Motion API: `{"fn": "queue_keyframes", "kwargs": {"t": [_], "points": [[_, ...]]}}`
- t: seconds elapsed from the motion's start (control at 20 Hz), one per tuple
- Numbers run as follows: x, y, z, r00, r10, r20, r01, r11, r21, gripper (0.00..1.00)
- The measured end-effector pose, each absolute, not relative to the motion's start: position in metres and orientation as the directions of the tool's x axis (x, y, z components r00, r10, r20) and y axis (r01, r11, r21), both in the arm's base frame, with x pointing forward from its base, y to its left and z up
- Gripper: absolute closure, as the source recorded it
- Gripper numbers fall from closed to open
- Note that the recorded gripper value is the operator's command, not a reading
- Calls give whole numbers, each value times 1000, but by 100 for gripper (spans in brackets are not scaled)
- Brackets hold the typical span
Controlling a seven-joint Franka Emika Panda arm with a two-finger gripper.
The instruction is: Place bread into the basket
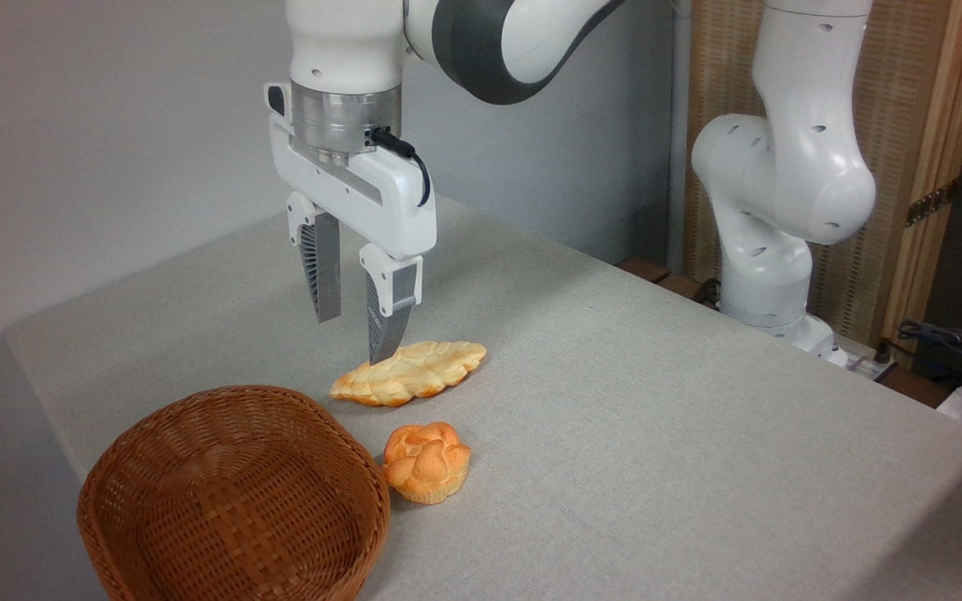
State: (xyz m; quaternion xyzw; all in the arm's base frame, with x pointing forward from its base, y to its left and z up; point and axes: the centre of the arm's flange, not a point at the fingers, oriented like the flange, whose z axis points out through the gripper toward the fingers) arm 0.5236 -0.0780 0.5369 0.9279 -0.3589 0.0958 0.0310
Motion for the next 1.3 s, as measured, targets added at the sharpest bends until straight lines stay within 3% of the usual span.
{"fn": "queue_keyframes", "kwargs": {"t": [1.3], "points": [[522, -79, 536, 723, -664, 190, -675, -737, -4, 0]]}}
